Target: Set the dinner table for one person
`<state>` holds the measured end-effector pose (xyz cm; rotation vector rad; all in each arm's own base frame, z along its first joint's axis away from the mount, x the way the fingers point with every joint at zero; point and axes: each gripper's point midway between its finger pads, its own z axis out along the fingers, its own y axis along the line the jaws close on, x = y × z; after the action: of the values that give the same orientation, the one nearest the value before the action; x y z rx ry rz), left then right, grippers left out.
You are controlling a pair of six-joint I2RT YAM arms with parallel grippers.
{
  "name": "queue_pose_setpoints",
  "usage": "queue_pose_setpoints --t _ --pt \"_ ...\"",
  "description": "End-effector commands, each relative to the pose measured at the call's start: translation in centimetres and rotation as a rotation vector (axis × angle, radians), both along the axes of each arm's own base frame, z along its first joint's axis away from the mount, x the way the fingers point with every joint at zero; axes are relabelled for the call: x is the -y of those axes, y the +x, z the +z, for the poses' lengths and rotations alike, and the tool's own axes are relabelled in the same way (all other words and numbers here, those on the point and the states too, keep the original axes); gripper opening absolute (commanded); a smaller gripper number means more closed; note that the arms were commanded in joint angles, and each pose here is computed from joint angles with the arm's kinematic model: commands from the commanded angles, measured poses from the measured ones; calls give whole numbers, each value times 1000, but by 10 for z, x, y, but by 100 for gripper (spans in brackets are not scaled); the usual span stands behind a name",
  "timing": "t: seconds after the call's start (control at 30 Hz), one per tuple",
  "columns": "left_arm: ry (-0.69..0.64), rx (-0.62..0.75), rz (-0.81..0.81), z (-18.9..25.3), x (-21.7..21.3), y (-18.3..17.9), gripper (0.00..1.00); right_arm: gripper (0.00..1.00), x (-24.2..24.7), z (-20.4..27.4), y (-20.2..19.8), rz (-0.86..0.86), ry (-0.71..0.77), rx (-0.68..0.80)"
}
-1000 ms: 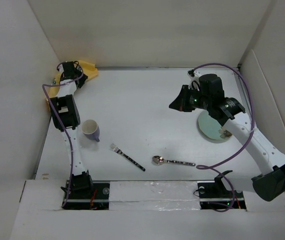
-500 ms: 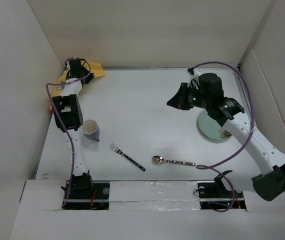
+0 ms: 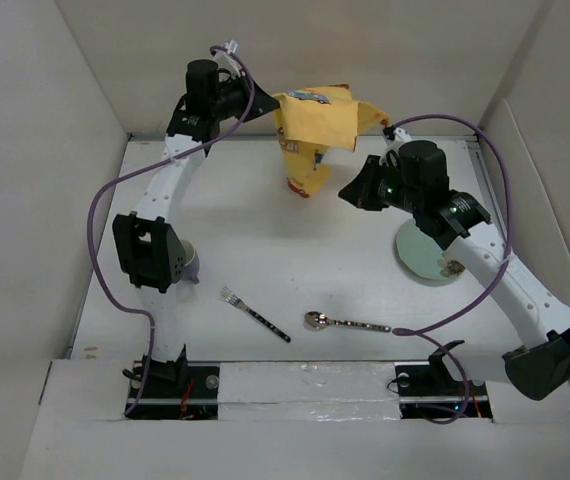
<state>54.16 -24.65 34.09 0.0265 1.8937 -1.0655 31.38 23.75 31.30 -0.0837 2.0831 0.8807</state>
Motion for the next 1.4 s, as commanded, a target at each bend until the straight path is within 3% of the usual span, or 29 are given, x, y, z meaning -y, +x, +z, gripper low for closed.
queue_pose_setpoints --t 0.0,0.1,0.13,0.23,0.3,0.37,0.43,0.47,0.53,0.73,0.77,0.8,0.83,0.87,0.9,0.97,1.0,1.07,1.1,1.13,1.17,1.27,1.33,1.37 --pt "-18 66 -44 43 -20 -28 0 4 19 32 12 -108 -9 88" --pt "-31 94 -107 60 -12 -49 0 34 38 32 19 -199 -17 96" --pt "-18 79 -123 56 -8 -53 0 52 46 25 21 -232 -23 84" --pt "27 39 -143 39 -4 -55 0 67 57 12 25 -277 -21 68" --pt "55 3 -166 20 6 -56 0 71 60 -9 28 -291 -32 32" --pt "96 -20 -172 -2 15 -50 0 71 60 -32 30 -290 -37 -7" --pt "129 -66 -173 -25 28 -48 0 54 60 -54 32 -287 -49 -60" --pt "141 -114 -166 -48 29 -41 0 39 58 -63 31 -282 -54 -80" --pt "155 -169 -188 -74 47 -44 0 0 57 -91 28 -265 -85 -146" --pt "231 -294 -182 -151 72 -26 0 0 37 -115 20 -223 -65 -192" --pt "254 -302 -179 -157 75 -12 10 11 33 -114 22 -221 -57 -184" --pt "254 -302 -179 -157 75 -12 10 11 34 -115 23 -227 -60 -184" --pt "273 -284 -142 -159 71 -6 30 41 30 -122 25 -229 -68 -189" --pt "273 -284 -142 -159 71 -6 40 42 30 -122 25 -229 -67 -190" --pt "301 -277 -129 -157 64 -11 46 51 29 -124 30 -237 -65 -188" --pt "340 -242 -67 -150 51 -11 55 63 27 -139 37 -245 -91 -218" --pt "358 -231 -35 -139 39 -23 55 63 28 -143 42 -263 -103 -221" --pt "363 -163 68 -120 22 -23 54 63 24 -155 57 -289 -112 -247" --pt "361 -166 98 -116 8 -46 52 61 27 -158 66 -313 -108 -255" --pt "338 -164 128 -114 3 -54 49 51 26 -156 77 -325 -92 -254" --pt "304 -113 144 -104 1 -56 27 26 26 -171 85 -341 -95 -292" --pt "293 -176 134 -130 -8 -90 5 0 23 -184 112 -369 -80 -317" --pt "281 -265 73 -166 -2 -109 5 3 19 -186 124 -379 -73 -315" --pt "266 -292 60 -176 1 -111 12 19 21 -183 133 -402 -58 -315"
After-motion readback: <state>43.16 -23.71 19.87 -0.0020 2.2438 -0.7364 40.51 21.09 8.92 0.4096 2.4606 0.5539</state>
